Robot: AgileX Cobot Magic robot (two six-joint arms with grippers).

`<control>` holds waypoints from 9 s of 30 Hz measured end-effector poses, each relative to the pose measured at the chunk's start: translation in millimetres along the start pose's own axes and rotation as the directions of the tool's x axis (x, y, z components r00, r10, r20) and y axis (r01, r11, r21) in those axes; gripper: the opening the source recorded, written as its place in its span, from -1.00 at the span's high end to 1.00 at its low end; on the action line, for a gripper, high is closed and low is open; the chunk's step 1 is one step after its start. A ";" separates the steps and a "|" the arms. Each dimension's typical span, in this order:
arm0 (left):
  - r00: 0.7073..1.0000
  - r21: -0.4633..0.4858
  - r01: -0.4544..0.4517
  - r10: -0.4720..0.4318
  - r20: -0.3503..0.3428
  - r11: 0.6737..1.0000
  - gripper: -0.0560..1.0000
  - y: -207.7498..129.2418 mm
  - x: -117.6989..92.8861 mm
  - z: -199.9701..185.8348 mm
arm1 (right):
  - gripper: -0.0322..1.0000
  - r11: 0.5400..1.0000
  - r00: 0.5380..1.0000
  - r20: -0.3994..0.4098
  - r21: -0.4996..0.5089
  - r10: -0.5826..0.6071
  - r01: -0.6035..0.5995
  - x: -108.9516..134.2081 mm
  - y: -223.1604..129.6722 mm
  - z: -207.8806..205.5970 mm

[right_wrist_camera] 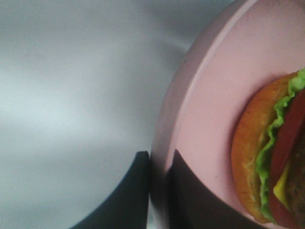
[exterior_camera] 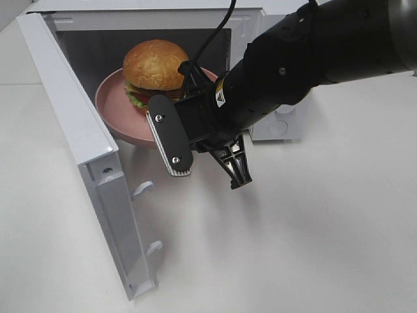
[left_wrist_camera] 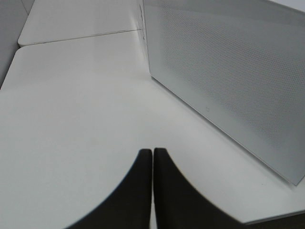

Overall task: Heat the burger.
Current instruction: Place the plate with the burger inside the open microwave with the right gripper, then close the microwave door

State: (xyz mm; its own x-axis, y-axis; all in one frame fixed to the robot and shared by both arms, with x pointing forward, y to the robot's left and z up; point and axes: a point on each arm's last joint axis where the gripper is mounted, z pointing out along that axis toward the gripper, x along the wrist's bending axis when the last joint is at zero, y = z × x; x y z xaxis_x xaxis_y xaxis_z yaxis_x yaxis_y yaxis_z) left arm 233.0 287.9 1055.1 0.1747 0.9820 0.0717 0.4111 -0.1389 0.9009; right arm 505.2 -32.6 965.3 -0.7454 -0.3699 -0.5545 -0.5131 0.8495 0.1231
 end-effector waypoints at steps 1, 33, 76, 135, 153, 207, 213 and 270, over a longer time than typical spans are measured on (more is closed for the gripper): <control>1.000 0.000 0.000 0.000 0.000 1.000 0.89 0.0 0.0 0.0 | 0.85 1.000 1.000 -0.014 -0.020 -0.011 0.011 -1.5 2.2 -1.4; 1.000 0.000 0.000 0.000 -0.001 1.000 0.89 0.0 0.1 0.0 | 0.85 0.996 0.994 -0.060 -0.004 0.091 -0.092 -80.3 -9.4 79.7; 1.000 0.000 0.000 0.000 -0.001 1.000 0.89 0.0 0.1 0.0 | -0.43 0.654 0.650 -0.067 0.080 0.757 -0.753 -97.8 -10.8 35.0; 1.000 0.000 -0.001 0.001 -0.002 1.000 0.89 0.0 0.2 0.0 | -0.43 -0.195 -0.121 0.255 0.291 0.959 -0.937 -58.1 -96.7 -151.8; 1.000 0.000 -0.001 0.001 -0.002 1.000 0.89 0.0 0.2 0.0 | -0.43 -0.392 -0.282 0.321 0.357 0.904 -0.848 93.0 -114.0 -206.9; 1.000 0.000 -0.001 0.001 -0.002 1.000 0.89 0.0 0.2 0.0 | -0.43 -0.015 -0.101 0.203 -0.388 0.974 -0.921 244.0 -79.0 -281.4; 1.000 0.000 0.000 0.000 -0.001 1.000 0.89 0.0 0.1 0.0 | -0.42 -0.014 -0.101 0.203 -0.389 0.974 -0.921 243.9 -79.0 -281.4; 0.994 -0.127 0.108 -0.108 0.011 0.986 0.89 69.9 20.5 76.4 | -0.42 -0.087 -0.271 0.309 -0.499 0.912 -0.862 255.2 -74.6 -288.3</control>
State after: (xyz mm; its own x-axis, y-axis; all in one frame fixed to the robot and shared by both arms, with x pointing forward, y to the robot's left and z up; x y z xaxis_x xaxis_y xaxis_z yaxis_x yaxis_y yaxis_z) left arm 333.7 288.6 1086.9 0.1395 0.9898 -0.0306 0.3106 -0.0144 0.9504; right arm 230.6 -298.8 1051.8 -0.1342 0.9909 0.0082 0.4750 0.0570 0.8782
